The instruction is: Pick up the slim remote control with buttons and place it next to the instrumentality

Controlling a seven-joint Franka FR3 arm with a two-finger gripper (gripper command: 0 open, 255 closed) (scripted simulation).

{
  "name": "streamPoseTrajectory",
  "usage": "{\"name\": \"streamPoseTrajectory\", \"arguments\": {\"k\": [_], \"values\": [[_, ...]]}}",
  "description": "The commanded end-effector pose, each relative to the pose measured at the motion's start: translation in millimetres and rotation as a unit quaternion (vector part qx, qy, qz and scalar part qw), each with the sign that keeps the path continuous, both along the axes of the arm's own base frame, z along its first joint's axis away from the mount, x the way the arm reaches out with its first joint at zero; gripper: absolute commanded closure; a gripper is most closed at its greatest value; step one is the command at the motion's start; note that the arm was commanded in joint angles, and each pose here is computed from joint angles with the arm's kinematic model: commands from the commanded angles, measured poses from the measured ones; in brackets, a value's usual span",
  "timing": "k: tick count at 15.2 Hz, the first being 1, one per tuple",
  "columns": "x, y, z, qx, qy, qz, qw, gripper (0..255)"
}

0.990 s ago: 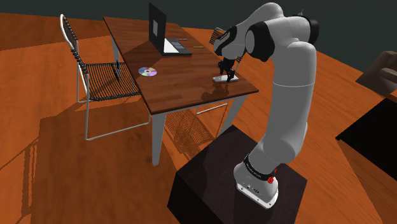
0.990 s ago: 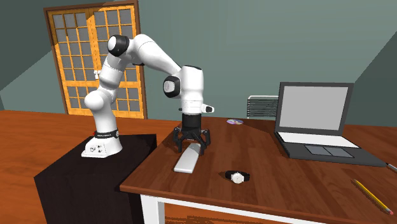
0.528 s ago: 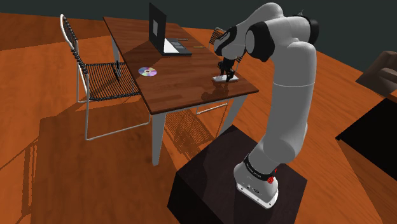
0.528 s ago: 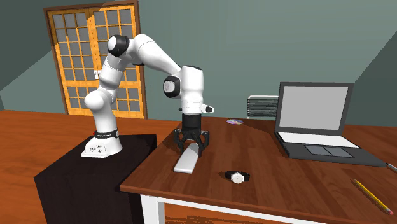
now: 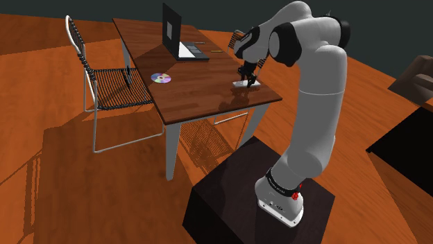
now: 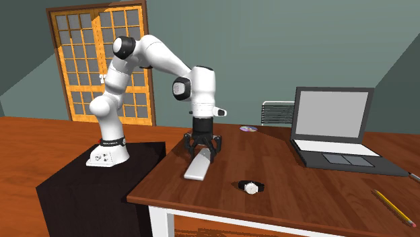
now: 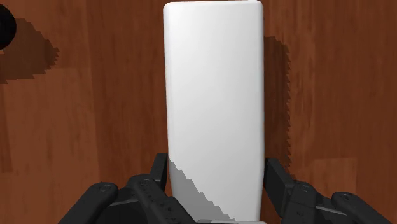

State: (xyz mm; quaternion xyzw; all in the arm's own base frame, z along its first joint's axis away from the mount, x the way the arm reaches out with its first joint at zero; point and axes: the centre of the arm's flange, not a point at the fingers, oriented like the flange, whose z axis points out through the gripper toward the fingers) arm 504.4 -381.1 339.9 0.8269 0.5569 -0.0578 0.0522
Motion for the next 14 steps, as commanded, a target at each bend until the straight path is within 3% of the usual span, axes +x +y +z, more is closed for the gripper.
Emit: {"name": "streamPoseTrajectory", "arguments": {"k": [1,14], "values": [[0,0,9,0.0,0.0,0.0,1.0,255],[-1,0,73,0.0,0.0,0.0,1.0,255]]}}
